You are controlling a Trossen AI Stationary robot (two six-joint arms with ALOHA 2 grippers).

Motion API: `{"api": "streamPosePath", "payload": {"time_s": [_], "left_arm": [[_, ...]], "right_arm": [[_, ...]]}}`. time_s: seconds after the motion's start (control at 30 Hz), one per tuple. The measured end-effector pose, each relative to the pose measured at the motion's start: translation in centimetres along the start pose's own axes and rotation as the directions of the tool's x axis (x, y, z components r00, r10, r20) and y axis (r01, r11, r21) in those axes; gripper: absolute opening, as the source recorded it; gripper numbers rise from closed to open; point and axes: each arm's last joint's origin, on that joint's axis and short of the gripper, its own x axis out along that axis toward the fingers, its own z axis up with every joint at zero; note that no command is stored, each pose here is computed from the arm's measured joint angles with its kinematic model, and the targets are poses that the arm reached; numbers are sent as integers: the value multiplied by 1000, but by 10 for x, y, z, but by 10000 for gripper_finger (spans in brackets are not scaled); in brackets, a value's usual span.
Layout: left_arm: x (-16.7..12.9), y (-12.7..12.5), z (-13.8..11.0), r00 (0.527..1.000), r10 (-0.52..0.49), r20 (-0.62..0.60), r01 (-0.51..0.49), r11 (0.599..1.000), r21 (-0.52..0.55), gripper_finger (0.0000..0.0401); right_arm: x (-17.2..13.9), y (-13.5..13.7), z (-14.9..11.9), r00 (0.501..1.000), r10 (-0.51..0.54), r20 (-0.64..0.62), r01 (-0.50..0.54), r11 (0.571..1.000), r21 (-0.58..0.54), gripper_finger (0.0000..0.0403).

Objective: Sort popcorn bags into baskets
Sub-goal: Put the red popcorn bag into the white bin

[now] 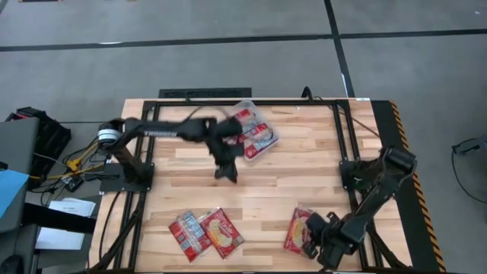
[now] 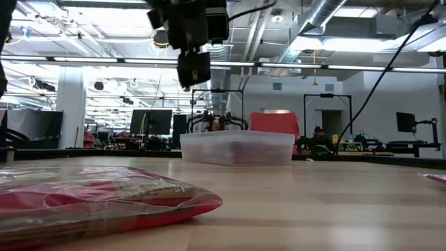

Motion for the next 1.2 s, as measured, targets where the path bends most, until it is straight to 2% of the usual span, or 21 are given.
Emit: {"api": "streamPosePath", "payload": {"time_s": [0.13,0.23,0.33,0.47,0.63,0.73,0.9,1.03,1.2], "left_arm": [[33,-4,-32,997,-19,79,23,999,-48,204],[55,0,-53,991,11,137,3,995,-103,204],[71,6,-69,985,1,175,25,989,-144,204],[86,15,-83,984,19,177,17,980,-199,204],[100,29,-89,984,69,165,-24,966,-257,220],[109,39,-94,984,106,140,-58,948,-313,248],[121,48,-97,989,75,131,-18,921,-388,308],[123,50,-97,986,91,142,-19,895,-445,340],[124,50,-96,984,89,156,-5,881,-474,346]], "right_arm": [[19,15,-8,1000,-14,-19,13,999,-34,21],[31,26,2,999,-33,-8,32,996,-84,24],[40,32,24,999,-33,-5,32,984,-176,19],[53,34,67,998,-39,53,53,957,-286,13],[69,35,119,995,8,98,28,931,-363,24],[75,34,146,990,39,135,17,923,-385,26],[83,29,180,978,70,196,14,917,-398,13],[83,29,191,977,77,197,7,919,-394,10],[56,40,180,966,153,208,-60,916,-396,17]]}}
